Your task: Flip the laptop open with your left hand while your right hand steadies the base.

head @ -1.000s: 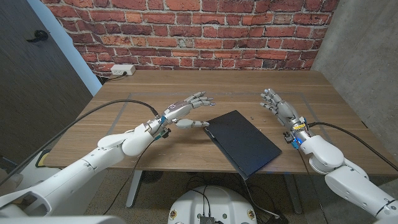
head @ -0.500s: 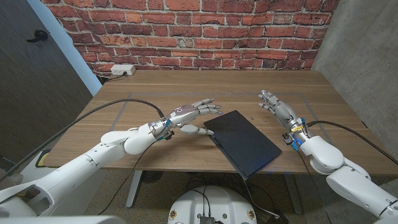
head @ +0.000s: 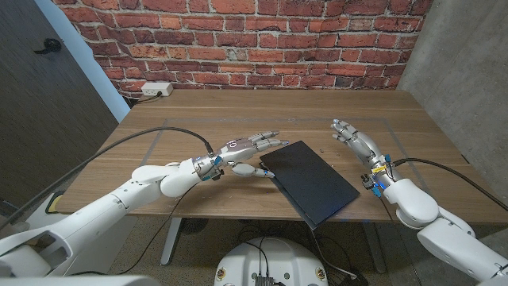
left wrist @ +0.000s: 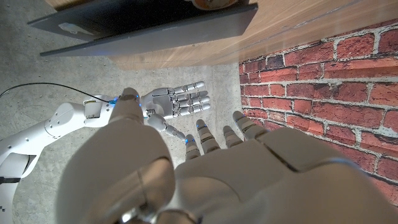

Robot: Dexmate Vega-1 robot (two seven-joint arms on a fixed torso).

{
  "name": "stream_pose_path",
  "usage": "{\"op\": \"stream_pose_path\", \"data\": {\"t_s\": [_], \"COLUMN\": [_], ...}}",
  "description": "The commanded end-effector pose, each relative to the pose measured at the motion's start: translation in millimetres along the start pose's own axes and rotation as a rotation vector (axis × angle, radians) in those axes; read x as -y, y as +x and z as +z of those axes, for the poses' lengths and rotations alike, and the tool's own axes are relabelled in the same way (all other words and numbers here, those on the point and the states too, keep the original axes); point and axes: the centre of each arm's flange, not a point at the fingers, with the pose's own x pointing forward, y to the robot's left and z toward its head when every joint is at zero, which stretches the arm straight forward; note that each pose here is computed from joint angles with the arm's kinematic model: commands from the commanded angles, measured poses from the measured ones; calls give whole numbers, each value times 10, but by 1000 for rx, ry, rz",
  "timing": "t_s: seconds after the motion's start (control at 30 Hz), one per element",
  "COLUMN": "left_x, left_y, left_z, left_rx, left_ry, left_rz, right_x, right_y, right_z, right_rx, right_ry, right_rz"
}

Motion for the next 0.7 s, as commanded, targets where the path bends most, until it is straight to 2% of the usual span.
{"op": "stream_pose_path", "data": {"t_s": [0.03,0.5,0.7], "left_x": [40,84,81], "left_y": [-81,-100,-90], "left_z": [-110,-113,-114], "left_rx": [-2,21,16], "left_ry": [57,133,124], "left_rz": [-80,-139,-131], "right_x": [-14,-33,-28], "right_y": [-107,-270,-369], "right_z": [7,-11,-15], "right_rx": [5,-6,-18], "right_ry": [-76,-101,-101], "right_rz": [-44,-45,-44]}}
